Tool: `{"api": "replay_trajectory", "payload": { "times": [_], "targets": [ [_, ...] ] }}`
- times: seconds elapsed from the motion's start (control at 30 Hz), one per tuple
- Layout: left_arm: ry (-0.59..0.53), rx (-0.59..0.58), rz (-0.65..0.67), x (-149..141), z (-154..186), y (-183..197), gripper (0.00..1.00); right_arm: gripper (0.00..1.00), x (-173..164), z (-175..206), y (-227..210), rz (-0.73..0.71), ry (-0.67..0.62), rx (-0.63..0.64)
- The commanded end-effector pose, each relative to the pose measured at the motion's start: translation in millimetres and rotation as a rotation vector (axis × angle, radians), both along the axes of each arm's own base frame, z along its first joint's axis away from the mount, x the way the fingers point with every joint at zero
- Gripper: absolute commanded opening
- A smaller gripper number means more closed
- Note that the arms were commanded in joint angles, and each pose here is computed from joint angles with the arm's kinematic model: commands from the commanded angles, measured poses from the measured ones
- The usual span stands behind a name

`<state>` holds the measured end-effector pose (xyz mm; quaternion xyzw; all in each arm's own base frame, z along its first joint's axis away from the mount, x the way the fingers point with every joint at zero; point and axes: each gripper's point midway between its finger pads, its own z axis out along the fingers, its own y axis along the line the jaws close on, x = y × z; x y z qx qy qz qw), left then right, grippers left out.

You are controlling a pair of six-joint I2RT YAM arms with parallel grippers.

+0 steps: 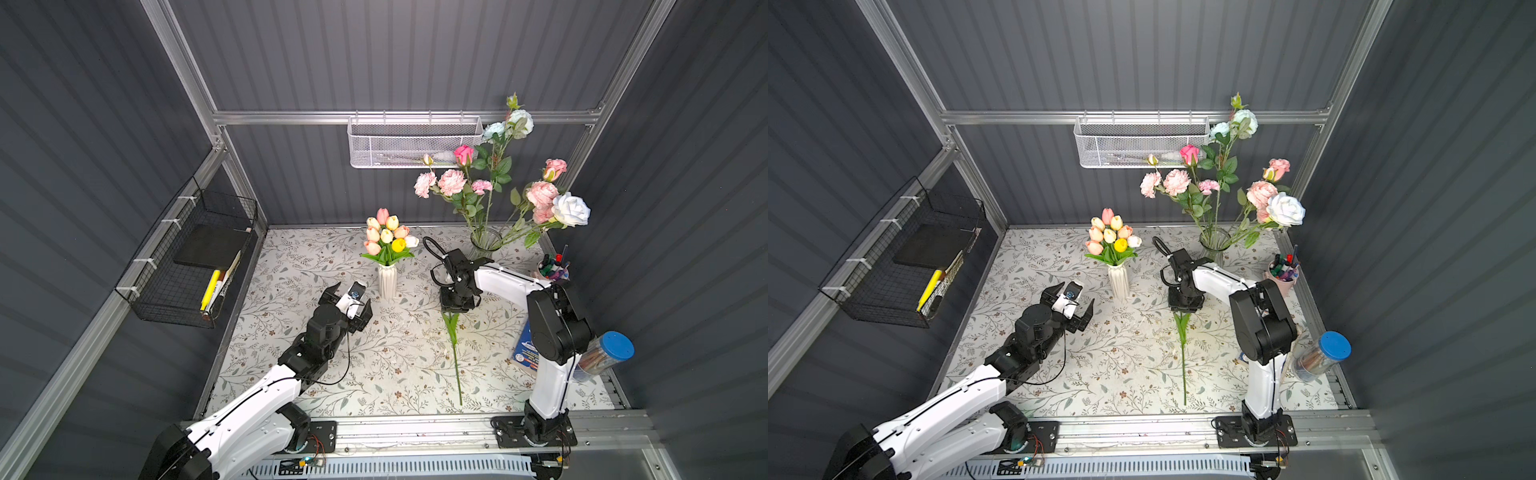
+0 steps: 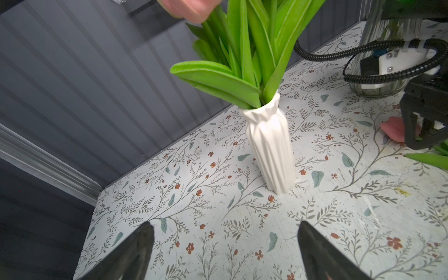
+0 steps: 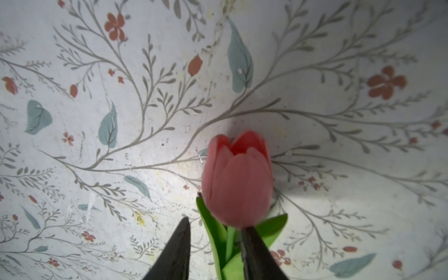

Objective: Pick out pink flowers from the vase
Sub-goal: Place the flower at the center of the board, then pick up the flower from the vase.

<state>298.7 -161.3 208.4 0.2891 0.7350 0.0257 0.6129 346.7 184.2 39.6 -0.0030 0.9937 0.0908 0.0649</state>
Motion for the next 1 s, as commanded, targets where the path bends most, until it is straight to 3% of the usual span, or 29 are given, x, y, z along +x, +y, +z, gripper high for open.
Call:
{"api": "replay_trajectory", "payload": {
  "times": [0.0,0.23,0.5,0.6,0.73,0.8,0.87,0.97],
  "targets": [
    [-0.013,-0.034,-0.022,1,13,-7,0.94,0.37,1,27,-5,-0.027,-0.053,0.012],
    [-0.020,-0.037,-0.019,0,15,-6,0.94,0.36,-18,62,-13,-0.059,-0.120,0.064],
    [-0.023,-0.045,-0.021,-2,18,-5,0.95,0.31,-72,87,-15,-0.040,-0.217,0.143],
    [-0.021,-0.051,-0.038,-3,18,-8,0.95,0.30,-90,121,3,0.097,-0.363,0.215],
    [-0.006,-0.068,-0.086,-7,17,-16,0.95,0.31,-96,198,26,0.323,-0.707,0.270],
    [-0.004,-0.078,-0.101,-8,18,-19,0.95,0.30,-85,234,25,0.311,-0.862,0.293],
    [-0.001,-0.086,-0.095,-8,18,-18,0.96,0.30,-77,258,29,0.333,-0.937,0.321],
    [-0.013,-0.124,-0.066,-5,20,-14,0.95,0.31,-66,266,38,0.351,-0.922,0.338]
  ]
}}
